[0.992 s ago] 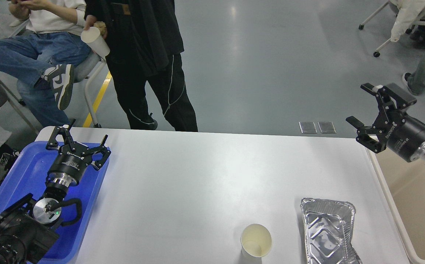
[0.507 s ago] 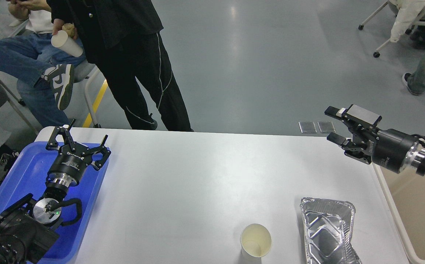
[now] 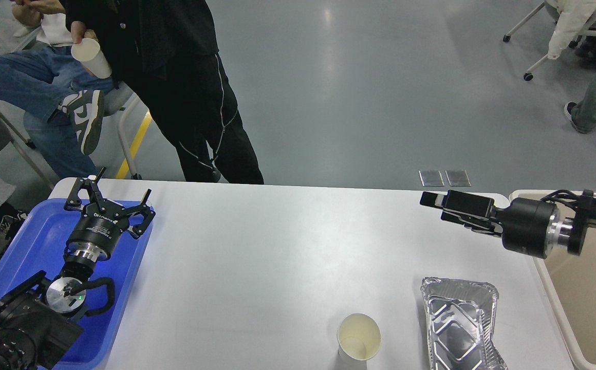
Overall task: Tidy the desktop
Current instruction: 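Swing the right gripper inward and lower it toward the white paper cup, then close the right gripper on the rim of the white paper cup, then lift the held cup and carry it toward the beige bin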
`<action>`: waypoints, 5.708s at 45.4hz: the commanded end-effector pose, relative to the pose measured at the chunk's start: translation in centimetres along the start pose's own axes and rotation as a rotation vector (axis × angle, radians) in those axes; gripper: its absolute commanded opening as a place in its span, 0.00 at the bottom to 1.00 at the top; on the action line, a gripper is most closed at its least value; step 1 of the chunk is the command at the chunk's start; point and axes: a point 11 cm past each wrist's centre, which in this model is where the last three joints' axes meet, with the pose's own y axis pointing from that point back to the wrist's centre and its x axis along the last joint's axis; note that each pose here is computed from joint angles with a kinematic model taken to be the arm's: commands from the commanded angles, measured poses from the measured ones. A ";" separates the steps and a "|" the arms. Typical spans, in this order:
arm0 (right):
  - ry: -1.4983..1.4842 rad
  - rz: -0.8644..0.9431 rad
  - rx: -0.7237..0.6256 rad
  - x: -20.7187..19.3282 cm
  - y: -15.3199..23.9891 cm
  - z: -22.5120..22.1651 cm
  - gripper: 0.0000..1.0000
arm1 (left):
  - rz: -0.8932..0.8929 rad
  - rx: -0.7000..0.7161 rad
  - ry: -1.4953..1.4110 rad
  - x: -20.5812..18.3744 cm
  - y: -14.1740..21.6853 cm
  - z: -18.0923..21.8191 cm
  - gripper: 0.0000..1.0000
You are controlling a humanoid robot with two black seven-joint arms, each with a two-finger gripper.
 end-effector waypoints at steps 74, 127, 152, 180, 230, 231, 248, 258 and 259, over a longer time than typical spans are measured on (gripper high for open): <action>0.602 -0.425 0.231 -15.5 -7.5 1.6 1.00 | 0.000 0.000 0.000 0.0 0.0 0.0 1.00; 0.627 -0.383 0.214 -17.9 -8.3 4.8 0.00 | 0.000 0.000 0.000 0.0 0.0 0.0 1.00; 0.694 -0.343 0.184 -13.0 -8.8 3.9 0.00 | 0.000 0.000 0.000 0.0 0.0 0.0 1.00; 0.780 -0.321 0.113 -2.3 -5.8 -1.8 0.00 | 0.000 0.000 0.000 0.0 0.0 0.0 1.00; 0.872 -0.261 0.062 5.6 -3.1 -8.4 0.00 | 0.000 0.000 0.000 0.0 0.0 0.0 1.00; 0.869 -0.258 0.058 5.7 -3.0 -8.3 0.00 | 0.000 0.000 0.000 0.0 0.0 0.0 1.00; 0.741 -0.123 -0.041 8.3 -0.8 -5.1 0.00 | 0.000 0.000 0.000 0.0 0.0 0.0 1.00; 0.621 0.014 -0.132 10.9 1.5 -2.2 0.00 | 0.000 0.000 0.000 0.0 0.0 0.0 1.00; 0.613 0.026 -0.141 11.2 1.8 -2.0 0.00 | 0.000 0.000 0.000 0.0 0.0 0.0 1.00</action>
